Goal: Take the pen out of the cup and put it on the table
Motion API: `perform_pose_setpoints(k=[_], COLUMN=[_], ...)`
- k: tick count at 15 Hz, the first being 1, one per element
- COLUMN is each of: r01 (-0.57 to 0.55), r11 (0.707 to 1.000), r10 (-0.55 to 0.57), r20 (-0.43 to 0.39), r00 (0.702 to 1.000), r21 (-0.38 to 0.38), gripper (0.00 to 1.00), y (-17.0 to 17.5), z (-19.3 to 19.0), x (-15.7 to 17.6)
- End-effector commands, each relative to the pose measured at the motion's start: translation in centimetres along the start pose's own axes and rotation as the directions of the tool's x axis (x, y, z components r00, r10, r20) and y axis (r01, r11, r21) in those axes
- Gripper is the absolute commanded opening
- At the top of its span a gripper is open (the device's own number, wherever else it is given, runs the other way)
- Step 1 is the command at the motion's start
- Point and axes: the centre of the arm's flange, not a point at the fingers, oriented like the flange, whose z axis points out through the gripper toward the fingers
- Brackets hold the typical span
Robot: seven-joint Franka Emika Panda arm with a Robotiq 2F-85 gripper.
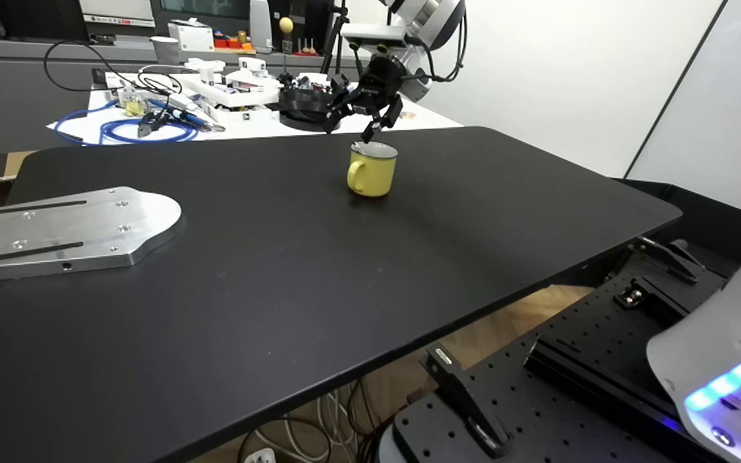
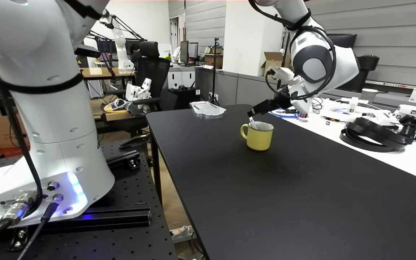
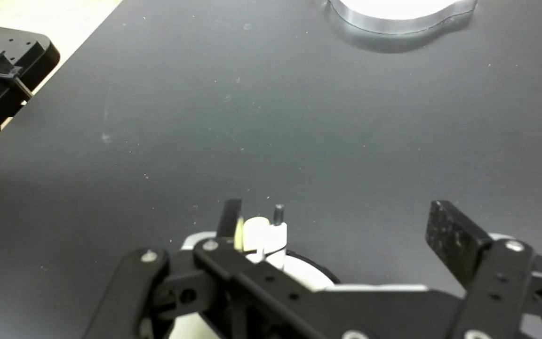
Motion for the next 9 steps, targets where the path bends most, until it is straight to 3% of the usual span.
perform_pose_setpoints(k=[1, 4, 5, 6, 9], r01=[-0.046, -0.049, -0.047, -0.048, -0.047], r11=[0.999, 0.999, 0.999, 0.999, 0.998], r10=[0.046, 0.049, 0.047, 0.048, 0.048], r20=[0.02, 0.023, 0.023, 0.024, 0.025], r00=[0.999, 0.999, 0.999, 0.999, 0.999], r21=[0.0, -0.004, -0.01, -0.015, -0.033], gripper=[1.0, 1.0, 0.75, 0.73, 0.51], y=[-0.15, -0.02, -0.04, -0.02, 0.0], z=[-0.31, -0.17, -0.04, 0.07, 0.68], x=[0.14, 0.39, 0.46, 0.52, 0.56])
